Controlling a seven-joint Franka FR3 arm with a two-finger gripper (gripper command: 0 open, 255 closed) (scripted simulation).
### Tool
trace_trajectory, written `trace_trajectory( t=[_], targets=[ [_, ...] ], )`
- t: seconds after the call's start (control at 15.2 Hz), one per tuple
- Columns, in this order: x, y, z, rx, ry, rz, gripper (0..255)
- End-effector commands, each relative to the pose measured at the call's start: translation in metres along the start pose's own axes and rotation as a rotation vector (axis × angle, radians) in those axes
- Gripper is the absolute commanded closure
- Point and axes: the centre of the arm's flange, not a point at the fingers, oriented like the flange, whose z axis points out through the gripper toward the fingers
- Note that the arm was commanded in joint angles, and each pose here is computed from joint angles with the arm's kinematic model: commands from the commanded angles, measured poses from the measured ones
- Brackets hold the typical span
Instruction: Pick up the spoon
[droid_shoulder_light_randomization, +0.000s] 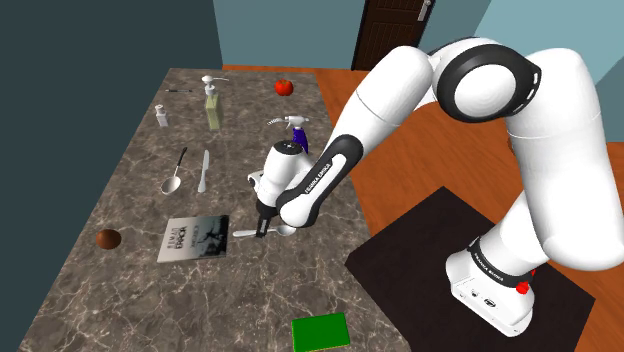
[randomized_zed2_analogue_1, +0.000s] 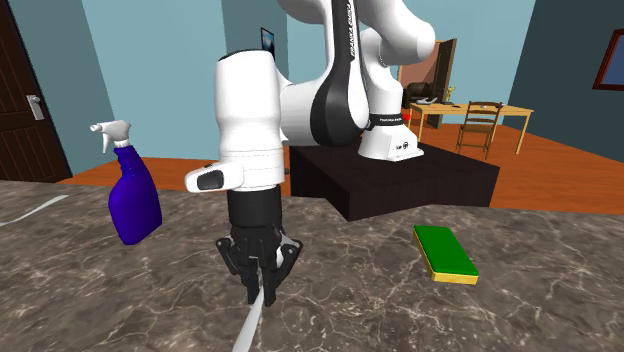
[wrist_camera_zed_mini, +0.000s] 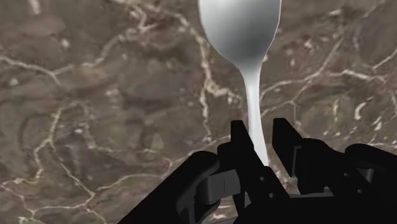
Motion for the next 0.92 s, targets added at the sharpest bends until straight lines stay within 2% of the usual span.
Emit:
trace_trajectory(
  t=[0.0, 0.86],
  targets=[
    [0.001, 0.0, -0.005, 0.0, 0.0, 0.0, 255],
    [0.017, -0.009, -0.071, 0.0, 0.0, 0.0, 255]
  ],
)
